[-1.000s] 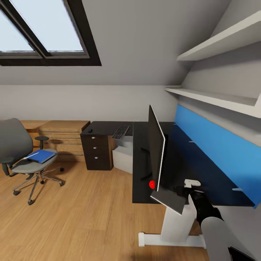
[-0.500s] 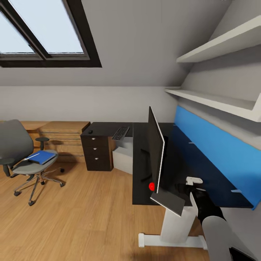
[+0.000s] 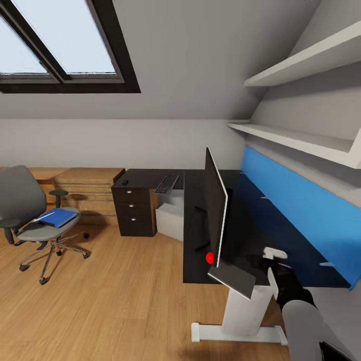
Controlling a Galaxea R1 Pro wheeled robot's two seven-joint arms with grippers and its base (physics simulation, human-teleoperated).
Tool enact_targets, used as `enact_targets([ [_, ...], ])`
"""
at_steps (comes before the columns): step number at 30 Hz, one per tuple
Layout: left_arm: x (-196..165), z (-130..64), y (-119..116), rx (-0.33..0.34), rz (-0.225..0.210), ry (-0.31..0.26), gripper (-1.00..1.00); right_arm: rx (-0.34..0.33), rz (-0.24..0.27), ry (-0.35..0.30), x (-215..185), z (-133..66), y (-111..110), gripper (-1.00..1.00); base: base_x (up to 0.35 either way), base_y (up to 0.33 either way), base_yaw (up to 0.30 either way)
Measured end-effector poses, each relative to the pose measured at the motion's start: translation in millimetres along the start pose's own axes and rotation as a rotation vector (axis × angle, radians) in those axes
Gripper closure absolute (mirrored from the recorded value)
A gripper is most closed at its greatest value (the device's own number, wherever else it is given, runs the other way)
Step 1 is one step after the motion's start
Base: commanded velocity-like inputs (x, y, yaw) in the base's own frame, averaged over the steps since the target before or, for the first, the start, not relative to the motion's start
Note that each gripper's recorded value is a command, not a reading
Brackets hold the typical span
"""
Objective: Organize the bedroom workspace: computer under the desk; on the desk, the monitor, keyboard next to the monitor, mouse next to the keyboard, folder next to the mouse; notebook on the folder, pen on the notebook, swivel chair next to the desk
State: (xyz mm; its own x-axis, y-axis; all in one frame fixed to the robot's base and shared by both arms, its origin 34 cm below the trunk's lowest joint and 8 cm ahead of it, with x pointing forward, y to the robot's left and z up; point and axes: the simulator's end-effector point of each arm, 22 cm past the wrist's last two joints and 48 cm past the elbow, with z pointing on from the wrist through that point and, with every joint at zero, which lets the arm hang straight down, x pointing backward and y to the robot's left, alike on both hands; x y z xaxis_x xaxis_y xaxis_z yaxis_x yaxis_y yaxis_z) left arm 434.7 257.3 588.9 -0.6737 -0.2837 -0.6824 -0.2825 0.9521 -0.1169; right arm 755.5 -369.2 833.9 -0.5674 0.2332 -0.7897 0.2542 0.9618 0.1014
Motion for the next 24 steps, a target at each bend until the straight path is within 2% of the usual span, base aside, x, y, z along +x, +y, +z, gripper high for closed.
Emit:
enact_targets([
  [2,-0.2,0.0,0.4,-0.001,-0.001,0.000,-1.00,0.004,0.019,0.002,1.3,-0.1,-2.8,-1.00,0.000,0.000,0.000],
  [8,-0.3,0.3,0.7,-0.001,0.000,-0.001,-1.00,0.015,0.034,0.006,2.9,0.1,-11.9,-1.00,-0.113,0.000,-0.012],
  [12,-0.1,0.4,1.2,-0.003,-0.001,0.001,-1.00,0.026,0.036,0.004,2.2,0.3,-20.7,-1.00,-0.289,0.000,-0.012],
  [24,-0.3,0.5,2.6,-0.006,-0.001,0.000,-1.00,0.020,0.035,0.010,8.2,1.5,-18.3,-1.00,-0.324,0.000,-0.001],
])
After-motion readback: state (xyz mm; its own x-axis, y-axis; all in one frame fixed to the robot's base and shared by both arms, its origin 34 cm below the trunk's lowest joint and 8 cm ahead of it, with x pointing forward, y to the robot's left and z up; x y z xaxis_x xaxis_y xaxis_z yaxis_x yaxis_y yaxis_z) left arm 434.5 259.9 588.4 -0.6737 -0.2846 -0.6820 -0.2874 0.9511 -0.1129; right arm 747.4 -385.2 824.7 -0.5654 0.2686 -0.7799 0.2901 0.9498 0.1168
